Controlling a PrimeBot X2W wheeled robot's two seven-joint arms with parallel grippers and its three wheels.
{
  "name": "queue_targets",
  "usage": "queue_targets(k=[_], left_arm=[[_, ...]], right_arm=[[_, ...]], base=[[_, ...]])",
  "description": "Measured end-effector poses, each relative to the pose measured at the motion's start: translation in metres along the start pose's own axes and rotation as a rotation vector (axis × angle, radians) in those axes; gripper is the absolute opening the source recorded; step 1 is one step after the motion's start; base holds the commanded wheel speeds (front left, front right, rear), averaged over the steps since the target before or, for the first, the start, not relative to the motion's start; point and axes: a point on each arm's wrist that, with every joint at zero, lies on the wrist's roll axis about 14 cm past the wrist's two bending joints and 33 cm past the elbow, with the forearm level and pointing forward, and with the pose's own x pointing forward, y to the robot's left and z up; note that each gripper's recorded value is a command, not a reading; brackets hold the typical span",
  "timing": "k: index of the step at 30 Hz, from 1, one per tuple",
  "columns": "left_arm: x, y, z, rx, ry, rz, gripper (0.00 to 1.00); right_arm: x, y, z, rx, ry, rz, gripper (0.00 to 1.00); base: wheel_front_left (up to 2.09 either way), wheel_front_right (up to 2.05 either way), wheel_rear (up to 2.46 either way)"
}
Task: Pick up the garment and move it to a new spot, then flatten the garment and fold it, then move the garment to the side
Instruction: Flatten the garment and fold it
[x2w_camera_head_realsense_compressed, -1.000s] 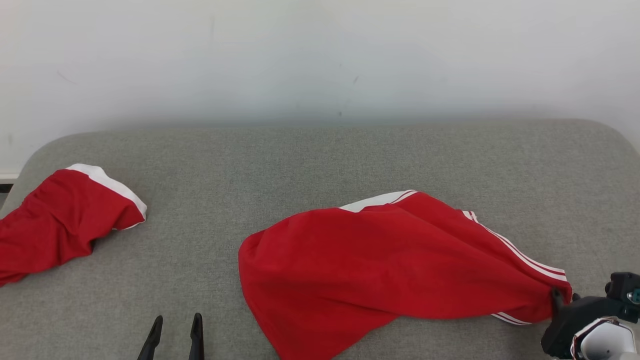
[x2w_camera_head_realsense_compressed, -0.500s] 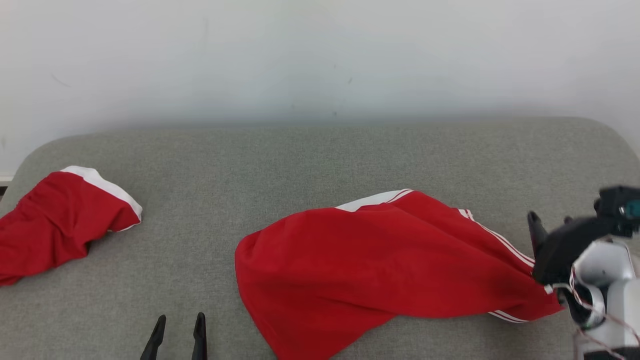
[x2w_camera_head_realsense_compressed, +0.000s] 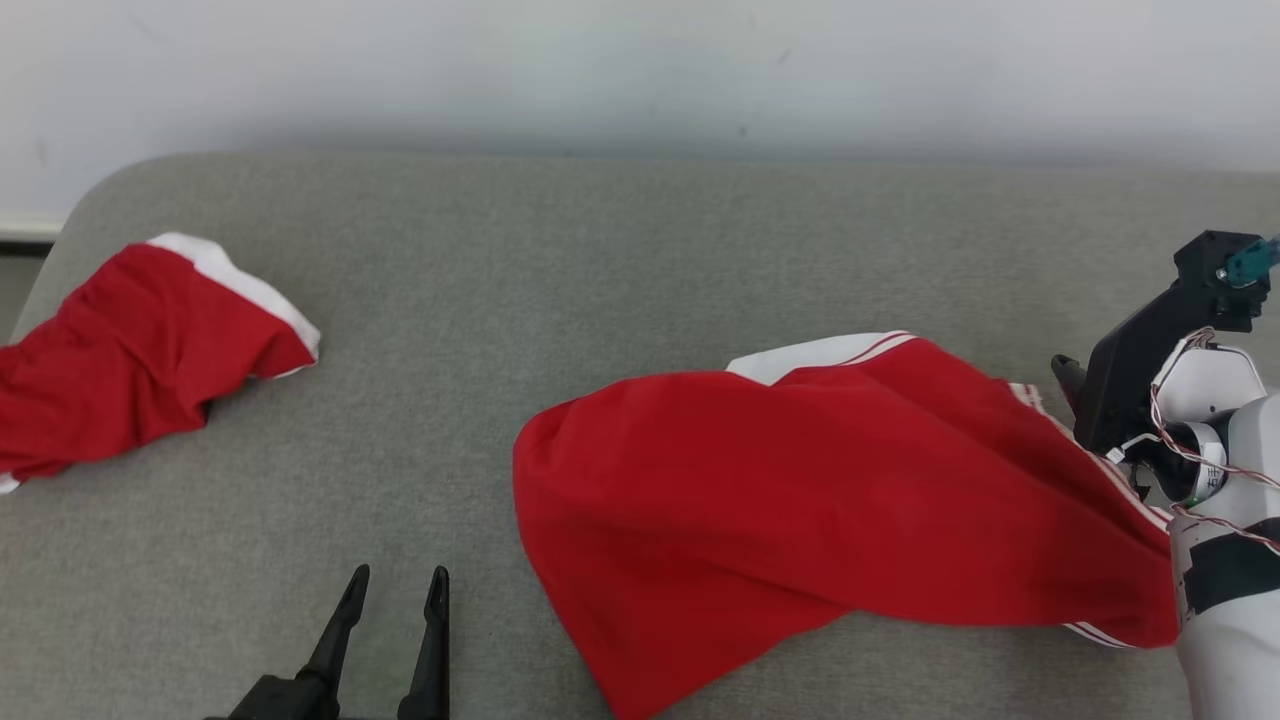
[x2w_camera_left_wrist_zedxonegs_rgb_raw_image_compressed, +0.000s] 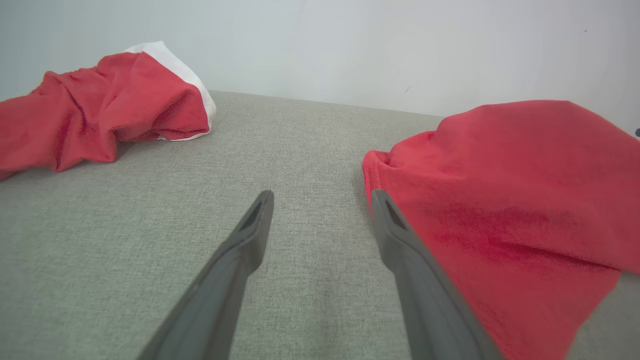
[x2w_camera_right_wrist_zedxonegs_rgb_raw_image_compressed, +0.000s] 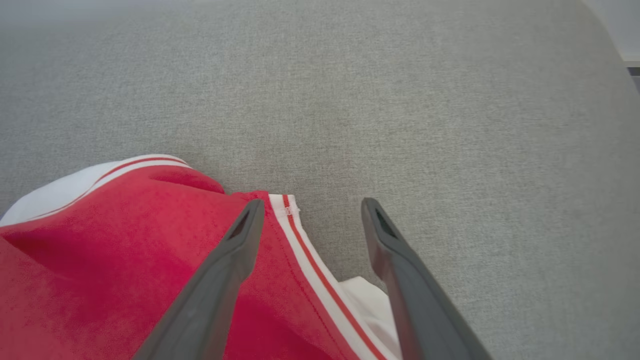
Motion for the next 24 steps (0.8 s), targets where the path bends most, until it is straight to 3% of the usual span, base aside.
queue_targets(k=[13, 14, 15, 16, 17, 24], left_arm=[[-0.006, 0.027, -0.015, 0.01, 0.055, 0.079, 1.0], [-0.006, 0.027, -0.015, 0.011, 0.057, 0.081, 1.0], [-0.007, 0.027, -0.016, 0.01, 0.058, 0.082, 1.0], [-0.007, 0.027, -0.016, 0.01, 0.058, 0.081, 1.0], [-0.006, 0.027, -0.016, 0.01, 0.058, 0.081, 1.0], [-0.007, 0.025, -0.013, 0.011, 0.047, 0.075, 1.0]], right_arm=[[0.056, 0.026, -0.054, -0.076, 0.242, 0.054, 1.0], [0.057, 0.026, -0.056, -0.079, 0.25, 0.055, 0.93], [0.057, 0.026, -0.056, -0.081, 0.251, 0.055, 0.65], [0.058, 0.026, -0.054, -0.082, 0.239, 0.056, 0.06], [0.058, 0.027, -0.052, -0.085, 0.223, 0.058, 0.0], [0.053, 0.033, -0.007, -0.11, -0.025, 0.071, 0.0]], base=[[0.0, 0.0, 0.0], [0.0, 0.0, 0.0], [0.0, 0.0, 0.0], [0.0, 0.0, 0.0], [0.0, 0.0, 0.0], [0.0, 0.0, 0.0]])
